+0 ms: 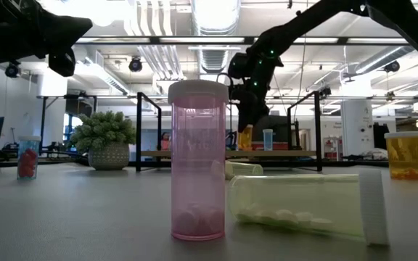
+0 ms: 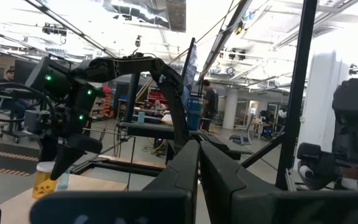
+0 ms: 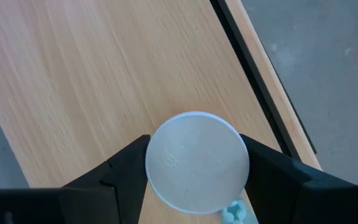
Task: Pick and place medicine bottles onto shelf by color
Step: Put the top left orange pill bottle on the shelf
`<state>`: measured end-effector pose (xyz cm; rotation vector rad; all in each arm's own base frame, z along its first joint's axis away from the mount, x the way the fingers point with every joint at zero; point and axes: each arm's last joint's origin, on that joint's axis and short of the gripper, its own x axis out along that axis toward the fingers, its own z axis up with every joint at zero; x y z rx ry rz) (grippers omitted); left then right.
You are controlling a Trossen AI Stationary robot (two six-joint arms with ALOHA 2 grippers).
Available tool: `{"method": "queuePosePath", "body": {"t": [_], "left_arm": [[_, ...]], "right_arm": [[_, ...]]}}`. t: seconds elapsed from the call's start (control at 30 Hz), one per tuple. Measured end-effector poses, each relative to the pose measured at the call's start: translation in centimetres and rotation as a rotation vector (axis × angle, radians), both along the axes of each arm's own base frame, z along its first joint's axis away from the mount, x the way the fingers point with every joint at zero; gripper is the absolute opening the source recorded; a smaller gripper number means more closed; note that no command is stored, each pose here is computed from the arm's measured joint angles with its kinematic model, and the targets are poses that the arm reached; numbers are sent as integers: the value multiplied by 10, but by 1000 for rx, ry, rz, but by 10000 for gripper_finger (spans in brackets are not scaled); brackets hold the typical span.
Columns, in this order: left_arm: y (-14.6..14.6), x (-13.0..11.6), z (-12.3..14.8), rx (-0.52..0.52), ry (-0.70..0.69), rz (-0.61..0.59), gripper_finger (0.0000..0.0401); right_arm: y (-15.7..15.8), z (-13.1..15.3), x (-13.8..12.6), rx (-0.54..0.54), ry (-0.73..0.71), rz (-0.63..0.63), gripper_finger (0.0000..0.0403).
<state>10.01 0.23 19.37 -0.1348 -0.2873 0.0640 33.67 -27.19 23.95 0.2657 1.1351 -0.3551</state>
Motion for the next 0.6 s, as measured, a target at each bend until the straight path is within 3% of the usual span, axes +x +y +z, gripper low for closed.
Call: {"method": "queuePosePath", "body": {"t": [0.6], "left_arm": [[0, 0, 0, 0, 0, 0, 0]], "right_arm": [[-5, -15, 2, 7, 18, 10, 219]]}}
